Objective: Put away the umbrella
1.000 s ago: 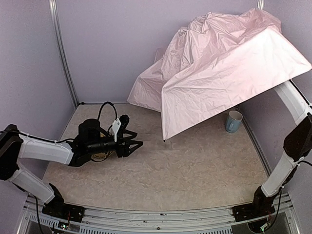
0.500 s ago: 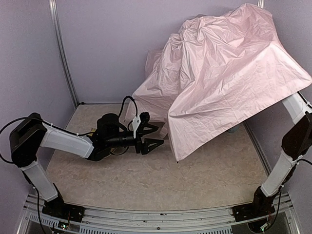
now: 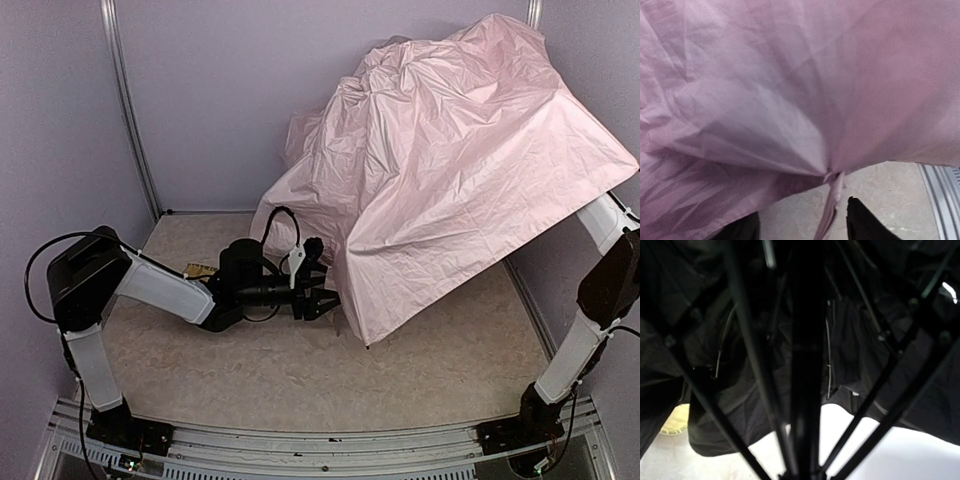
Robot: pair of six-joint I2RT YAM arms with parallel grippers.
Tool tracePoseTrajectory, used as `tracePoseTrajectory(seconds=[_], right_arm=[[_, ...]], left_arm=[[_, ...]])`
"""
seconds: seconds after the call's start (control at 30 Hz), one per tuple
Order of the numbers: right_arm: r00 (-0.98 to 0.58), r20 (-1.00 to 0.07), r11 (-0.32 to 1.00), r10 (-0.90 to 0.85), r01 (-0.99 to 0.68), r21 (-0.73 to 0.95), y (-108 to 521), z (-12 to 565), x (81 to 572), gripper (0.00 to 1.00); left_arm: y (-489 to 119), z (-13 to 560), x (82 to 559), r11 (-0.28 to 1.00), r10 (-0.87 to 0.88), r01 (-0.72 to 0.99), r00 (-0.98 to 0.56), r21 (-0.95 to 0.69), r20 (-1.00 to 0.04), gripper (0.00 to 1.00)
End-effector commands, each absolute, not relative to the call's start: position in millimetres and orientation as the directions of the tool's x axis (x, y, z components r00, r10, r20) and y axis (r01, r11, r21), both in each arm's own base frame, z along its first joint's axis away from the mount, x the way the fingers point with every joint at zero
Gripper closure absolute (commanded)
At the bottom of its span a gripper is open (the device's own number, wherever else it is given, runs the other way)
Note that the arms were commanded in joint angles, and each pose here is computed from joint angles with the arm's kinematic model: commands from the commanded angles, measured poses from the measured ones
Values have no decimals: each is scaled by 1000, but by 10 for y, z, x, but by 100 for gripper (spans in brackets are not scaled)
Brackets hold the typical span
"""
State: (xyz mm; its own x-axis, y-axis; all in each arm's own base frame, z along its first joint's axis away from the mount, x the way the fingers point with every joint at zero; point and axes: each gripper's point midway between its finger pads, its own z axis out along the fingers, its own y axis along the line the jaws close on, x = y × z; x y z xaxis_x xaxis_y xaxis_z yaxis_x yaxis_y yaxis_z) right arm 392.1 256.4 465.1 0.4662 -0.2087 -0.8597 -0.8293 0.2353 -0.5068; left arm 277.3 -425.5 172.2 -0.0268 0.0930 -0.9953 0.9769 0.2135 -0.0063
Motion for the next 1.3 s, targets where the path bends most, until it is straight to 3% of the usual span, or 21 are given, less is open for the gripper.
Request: tracePoseTrajectory(seconds=[0.0,0.07,0.1,0.37,0.6,0.87,1.1,1.27], right_arm=[[525,-835,232,-165,-802,-550,2579,4880,3775,100],[525,-830,244,-186,-794,-557,2565,4850,3806,100],[524,-828,255,-201,-788,-561,2554,4835,3831,100],[516,-741,473,-430,-570,-672,2221,5022,4229,100],[667,-496,317,-556,-382,-868,2739,5185,3724,100],[701,-332,207,-631,-261,-943,2851,5030,3381,100],[772,-337,204,-539,-268,-942,3052,5186,2889,100],[738,-350,195,-577,-292,-936,3059,4752,2880,100]], left_arm=[[-4413,1838,2555,112,53,994,8,14,-999,53],[-4382,1789,2538,113,74,994,-1,8,-997,93],[-4347,1767,2544,124,87,992,-3,7,-996,100],[-3820,1698,2973,331,222,937,38,112,-974,100],[-3761,1782,3707,387,259,908,59,160,-964,100],[-3728,1788,4538,437,393,827,179,354,-902,100],[-3710,1720,5076,487,465,741,227,462,-856,100],[-3571,1780,5379,552,439,688,240,471,-866,100]])
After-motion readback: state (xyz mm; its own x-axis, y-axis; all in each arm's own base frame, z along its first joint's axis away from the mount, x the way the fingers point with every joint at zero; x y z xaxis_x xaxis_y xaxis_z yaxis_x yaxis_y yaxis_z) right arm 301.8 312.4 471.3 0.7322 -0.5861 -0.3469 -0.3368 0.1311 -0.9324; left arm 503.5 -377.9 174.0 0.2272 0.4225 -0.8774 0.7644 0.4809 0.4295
